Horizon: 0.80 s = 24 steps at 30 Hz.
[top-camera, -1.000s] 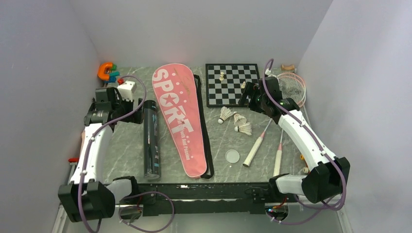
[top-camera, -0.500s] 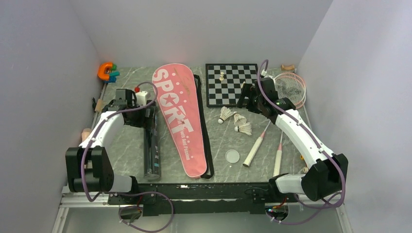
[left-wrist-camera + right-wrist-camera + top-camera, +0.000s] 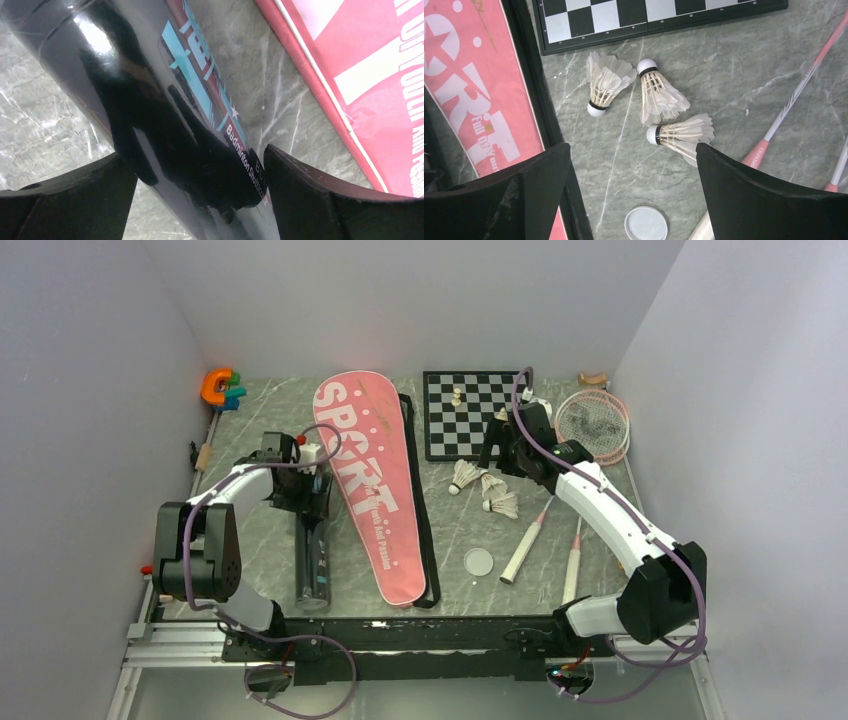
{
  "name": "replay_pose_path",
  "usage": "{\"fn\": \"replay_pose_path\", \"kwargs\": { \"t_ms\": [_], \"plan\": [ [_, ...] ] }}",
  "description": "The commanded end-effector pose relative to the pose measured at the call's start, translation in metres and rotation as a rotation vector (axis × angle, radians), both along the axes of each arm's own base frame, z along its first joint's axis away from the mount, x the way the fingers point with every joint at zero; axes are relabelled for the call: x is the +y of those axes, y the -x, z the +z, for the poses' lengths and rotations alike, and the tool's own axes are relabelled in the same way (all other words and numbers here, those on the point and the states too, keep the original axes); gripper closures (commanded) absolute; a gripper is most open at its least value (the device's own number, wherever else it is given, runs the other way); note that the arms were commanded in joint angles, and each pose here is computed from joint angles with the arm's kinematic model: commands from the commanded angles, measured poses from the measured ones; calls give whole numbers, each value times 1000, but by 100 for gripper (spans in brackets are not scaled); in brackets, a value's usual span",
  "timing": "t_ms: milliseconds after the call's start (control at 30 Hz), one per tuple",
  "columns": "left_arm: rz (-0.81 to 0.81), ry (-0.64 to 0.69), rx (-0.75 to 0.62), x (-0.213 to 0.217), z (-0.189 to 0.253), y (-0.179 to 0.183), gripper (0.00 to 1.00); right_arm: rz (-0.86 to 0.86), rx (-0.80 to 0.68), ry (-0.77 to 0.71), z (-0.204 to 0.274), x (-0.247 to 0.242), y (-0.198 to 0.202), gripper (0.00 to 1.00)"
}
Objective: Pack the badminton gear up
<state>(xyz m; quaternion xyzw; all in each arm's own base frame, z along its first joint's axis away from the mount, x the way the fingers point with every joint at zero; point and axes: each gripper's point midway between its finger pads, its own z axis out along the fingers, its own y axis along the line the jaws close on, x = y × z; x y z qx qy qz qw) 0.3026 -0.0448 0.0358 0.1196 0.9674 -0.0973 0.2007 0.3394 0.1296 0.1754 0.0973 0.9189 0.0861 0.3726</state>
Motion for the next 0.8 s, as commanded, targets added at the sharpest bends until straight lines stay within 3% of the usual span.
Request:
{"fn": "replay_pose_path", "kwargs": {
  "t_ms": [0,133,367,500,767],
  "plan": [
    [-16,-46,-80,7,7,-22,13,-5,-59,-3,18,4,-9,0],
    [-56,-91,-107,13,16,-29,37,-1,-54,-7,16,6,-7,0],
    [-142,-115,-177,14,47,-33,56,16,-48,-18,13,11,-3,0],
    [-228,-123,-211,11,63,-23,60,25,-52,-21,13,13,0,0],
    [-630,-112,-212,-27,64,36,61,48,-30,-44,3,22,4,1]
  ]
}}
